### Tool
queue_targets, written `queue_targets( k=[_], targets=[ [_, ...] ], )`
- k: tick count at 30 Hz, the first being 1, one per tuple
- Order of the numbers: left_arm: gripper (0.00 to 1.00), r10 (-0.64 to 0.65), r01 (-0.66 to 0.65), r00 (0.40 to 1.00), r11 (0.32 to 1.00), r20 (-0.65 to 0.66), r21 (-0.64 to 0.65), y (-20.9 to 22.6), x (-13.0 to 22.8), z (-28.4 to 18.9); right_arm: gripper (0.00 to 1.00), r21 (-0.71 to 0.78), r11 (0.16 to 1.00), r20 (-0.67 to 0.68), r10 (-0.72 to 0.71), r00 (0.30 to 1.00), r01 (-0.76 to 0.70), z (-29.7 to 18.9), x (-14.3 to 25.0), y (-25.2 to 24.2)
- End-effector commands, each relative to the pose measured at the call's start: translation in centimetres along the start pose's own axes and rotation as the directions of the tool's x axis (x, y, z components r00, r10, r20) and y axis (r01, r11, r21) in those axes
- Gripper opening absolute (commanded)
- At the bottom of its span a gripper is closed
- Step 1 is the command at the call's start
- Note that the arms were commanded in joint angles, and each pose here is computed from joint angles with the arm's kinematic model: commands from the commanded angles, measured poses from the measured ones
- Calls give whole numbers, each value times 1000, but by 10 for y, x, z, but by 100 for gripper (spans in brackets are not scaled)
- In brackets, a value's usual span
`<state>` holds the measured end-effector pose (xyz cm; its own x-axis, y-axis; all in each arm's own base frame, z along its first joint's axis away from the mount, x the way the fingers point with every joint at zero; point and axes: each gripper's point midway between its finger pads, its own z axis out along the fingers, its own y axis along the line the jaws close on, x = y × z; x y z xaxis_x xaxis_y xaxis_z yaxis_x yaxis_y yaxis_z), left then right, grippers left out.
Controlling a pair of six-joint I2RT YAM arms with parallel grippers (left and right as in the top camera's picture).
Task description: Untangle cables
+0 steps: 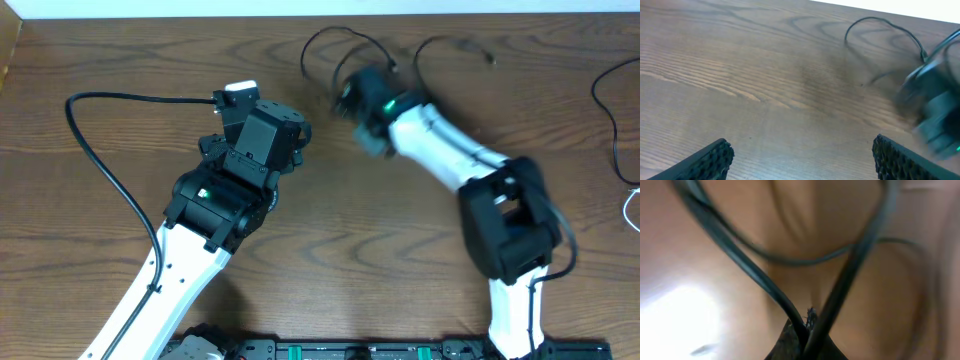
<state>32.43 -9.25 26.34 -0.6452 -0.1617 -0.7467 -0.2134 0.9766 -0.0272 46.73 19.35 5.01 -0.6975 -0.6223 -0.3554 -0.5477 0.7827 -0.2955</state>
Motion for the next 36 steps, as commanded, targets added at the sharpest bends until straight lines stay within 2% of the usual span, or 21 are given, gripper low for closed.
queue_targets(
  k=[1, 5, 7, 11, 12, 15, 18, 22, 23, 25, 27, 32, 36],
  targets=[
    [89, 3, -2, 1000, 1000, 11, -22, 4, -4, 1, 1, 150, 969, 91, 186, 978, -198, -20, -16, -106],
    [89, 4, -4, 1000, 1000, 9, -23, 4, -4, 1, 1, 189, 923, 105, 320, 942, -334, -21, 12, -179],
    [89, 3, -3, 1000, 1000, 9, -22, 4, -4, 1, 1, 216, 893, 57, 393, 918, -395, -19, 48, -214],
    [89, -2, 3, 1000, 1000, 10, -22, 4, -4, 1, 1, 222, 859, -10, 475, 880, -462, -17, 94, -242],
    [89, -6, 6, 1000, 1000, 12, -21, 3, -4, 1, 1, 263, 804, -11, 556, 831, -534, -20, 115, -261],
    [89, -6, 6, 1000, 1000, 12, -21, 3, -4, 1, 1, 292, 691, 29, 685, 728, -662, -33, 143, -291],
    [89, -6, 6, 1000, 1000, 12, -21, 3, -4, 1, 1, 218, 644, 93, 734, 673, -733, -58, 152, -315],
    [89, -6, 6, 1000, 1000, 12, -21, 3, -4, 1, 1, 194, 469, 287, 812, 508, -861, -134, 172, -369],
    [89, -6, 6, 1000, 1000, 12, -21, 3, -4, 1, 1, 178, 454, 329, 809, 487, -873, -151, 173, -377],
    [89, -11, 11, 1000, 1000, 12, -21, 3, -4, 1, 1, 103, 465, 394, 793, 465, -879, -181, 167, -384],
    [89, -45, 45, 999, 999, 13, -20, 3, -4, 1, 1, -17, 534, 435, 765, 474, -845, -205, 147, -377],
    [89, -80, 81, 997, 997, 12, -21, 3, -4, 1, 1, -229, 635, 436, 745, 506, -737, -214, 98, -339],
    [89, -79, 80, 997, 997, 11, -22, 3, -4, 1, 1, -306, 725, 398, 687, 609, -618, -191, 46, -289]
  ],
)
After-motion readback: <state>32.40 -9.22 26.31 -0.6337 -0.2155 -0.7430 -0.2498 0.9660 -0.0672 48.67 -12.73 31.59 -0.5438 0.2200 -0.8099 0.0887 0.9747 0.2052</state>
